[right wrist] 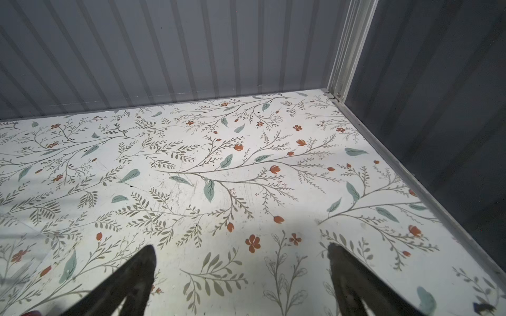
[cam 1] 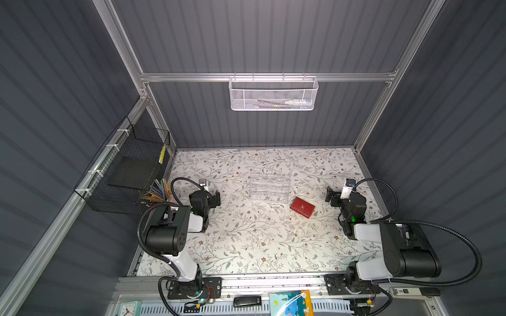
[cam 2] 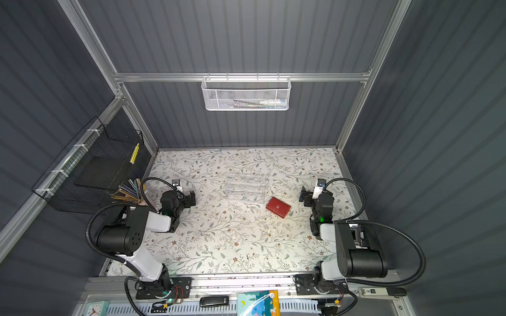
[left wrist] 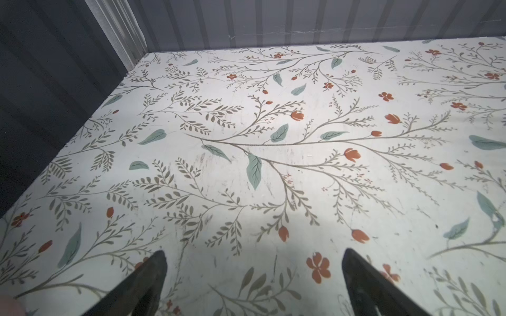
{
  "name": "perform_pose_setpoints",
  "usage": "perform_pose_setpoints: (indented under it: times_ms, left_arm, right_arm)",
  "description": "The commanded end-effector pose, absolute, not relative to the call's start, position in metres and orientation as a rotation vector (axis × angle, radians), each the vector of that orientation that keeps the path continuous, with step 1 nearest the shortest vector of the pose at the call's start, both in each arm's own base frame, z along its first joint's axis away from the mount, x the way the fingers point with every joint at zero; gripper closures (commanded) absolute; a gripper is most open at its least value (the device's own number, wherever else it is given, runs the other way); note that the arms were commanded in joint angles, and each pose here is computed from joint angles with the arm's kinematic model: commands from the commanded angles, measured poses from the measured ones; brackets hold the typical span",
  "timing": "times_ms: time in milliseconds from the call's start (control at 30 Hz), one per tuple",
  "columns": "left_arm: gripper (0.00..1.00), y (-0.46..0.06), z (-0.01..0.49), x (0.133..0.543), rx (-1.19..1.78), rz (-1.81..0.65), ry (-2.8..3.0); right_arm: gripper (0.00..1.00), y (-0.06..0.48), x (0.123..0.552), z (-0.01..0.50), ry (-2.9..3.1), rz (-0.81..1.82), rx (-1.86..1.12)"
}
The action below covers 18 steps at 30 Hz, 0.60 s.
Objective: Take the credit cards out of the card holder
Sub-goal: Pick up the card holder from the center of the table.
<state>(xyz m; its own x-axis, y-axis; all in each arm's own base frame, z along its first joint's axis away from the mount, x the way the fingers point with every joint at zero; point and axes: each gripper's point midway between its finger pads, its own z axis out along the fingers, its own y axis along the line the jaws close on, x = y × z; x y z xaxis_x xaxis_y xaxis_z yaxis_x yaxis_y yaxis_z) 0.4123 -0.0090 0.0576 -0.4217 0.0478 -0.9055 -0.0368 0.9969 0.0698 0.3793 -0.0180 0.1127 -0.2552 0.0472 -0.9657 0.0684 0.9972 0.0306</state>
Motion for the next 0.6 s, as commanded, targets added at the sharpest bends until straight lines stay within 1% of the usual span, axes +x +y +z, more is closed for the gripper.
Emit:
perform_pose_setpoints:
  times_ms: [0, 567]
  left_arm:
    - [0.0, -0.0055, 0.0645, 0.4193, -0.004, 0.108, 1.976]
    - [0.0, -0.0072, 0.0632, 0.4189, 0.001, 0.097, 1.981]
  right_arm:
    - [0.01, -0.0187, 0.3855, 0.1205, 1.806, -0.029, 0.079]
    - [0.01, -0.022, 0.3857, 0.1202, 1.809, -0.038, 0.095]
